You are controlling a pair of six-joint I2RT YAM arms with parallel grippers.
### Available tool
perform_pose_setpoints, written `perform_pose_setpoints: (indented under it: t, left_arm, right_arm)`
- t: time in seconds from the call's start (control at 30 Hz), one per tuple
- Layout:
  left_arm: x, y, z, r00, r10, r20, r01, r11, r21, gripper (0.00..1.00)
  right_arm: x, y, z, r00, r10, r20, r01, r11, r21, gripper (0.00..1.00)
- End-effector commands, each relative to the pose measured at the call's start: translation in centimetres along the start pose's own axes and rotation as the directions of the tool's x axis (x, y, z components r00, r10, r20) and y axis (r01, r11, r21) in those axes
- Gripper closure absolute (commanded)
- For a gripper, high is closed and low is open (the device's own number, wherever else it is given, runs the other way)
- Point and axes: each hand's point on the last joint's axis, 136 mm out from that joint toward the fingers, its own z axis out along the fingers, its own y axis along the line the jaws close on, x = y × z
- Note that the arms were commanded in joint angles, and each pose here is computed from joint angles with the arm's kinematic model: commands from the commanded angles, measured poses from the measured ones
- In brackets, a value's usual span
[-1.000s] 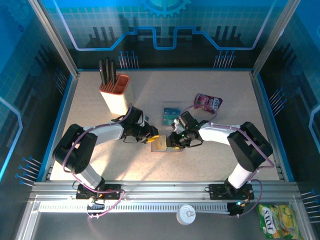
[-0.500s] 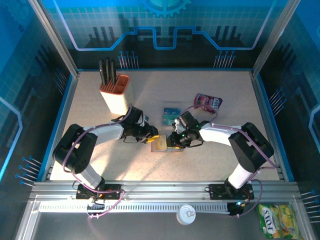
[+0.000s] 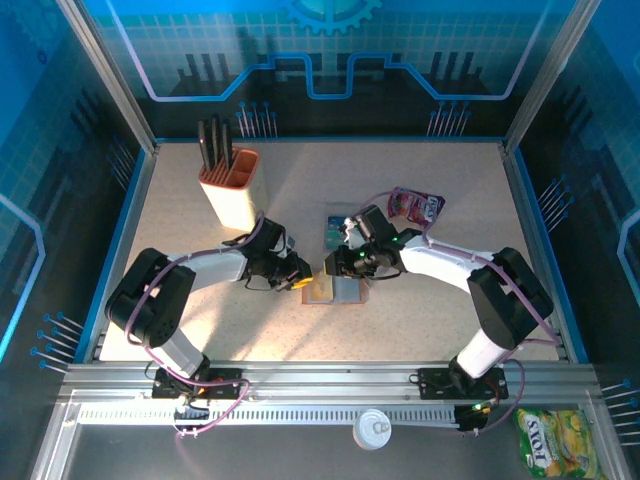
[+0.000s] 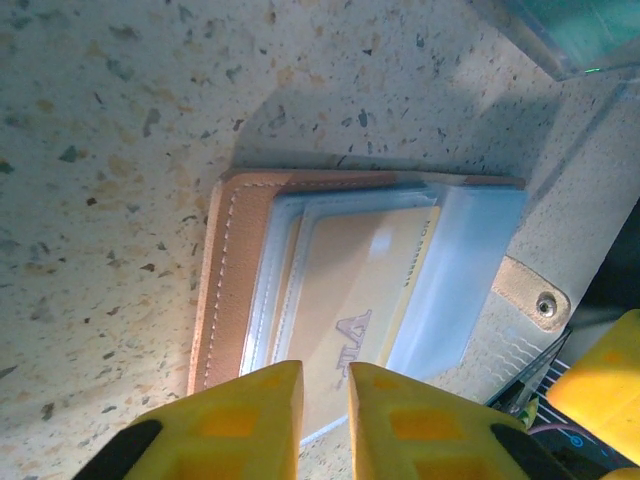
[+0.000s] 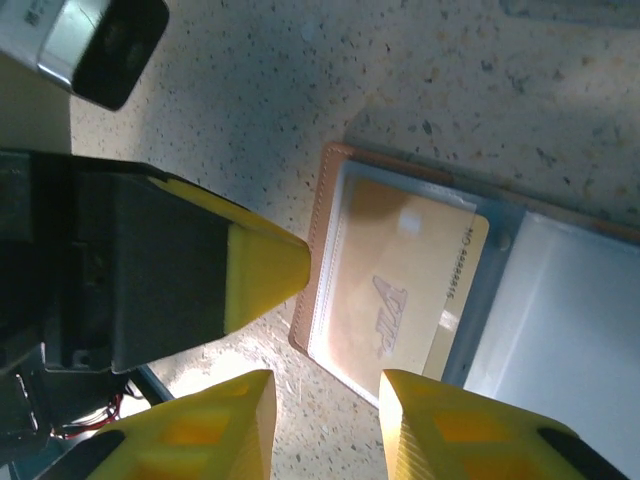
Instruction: Take the credit cards out of the card holder
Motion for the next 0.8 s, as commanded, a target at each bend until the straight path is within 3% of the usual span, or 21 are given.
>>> perform_pose_setpoints:
  t: [0.0,0.23,0.77]
  left_arm:
    - [0.4,1.0,-0.2,1.0,-0.001,-0.005,0.001,1.0,-0.026,0.83]
    - [0.7,0.6,0.2,1.0,-0.003,-0.028,0.003,1.0,0.001,0.94]
    - [1.4,1.4,1.4,0.997,-0.009,-0.076,0.008,1.0,-0.004,0.99]
  right_arm:
    - [-0.2,-0.8,0.5,1.0,0.02,-0.019,-0.02,0.999,0.027,0.66]
    - [0.6,-0.9,2.1,0.996,0.048,-0.075,-0.049,0.999,-0.009,0.66]
    - [1.4,-1.8,3.9,0.99,0.071,-0.125,-0.072,0.997,-0.003,0.66]
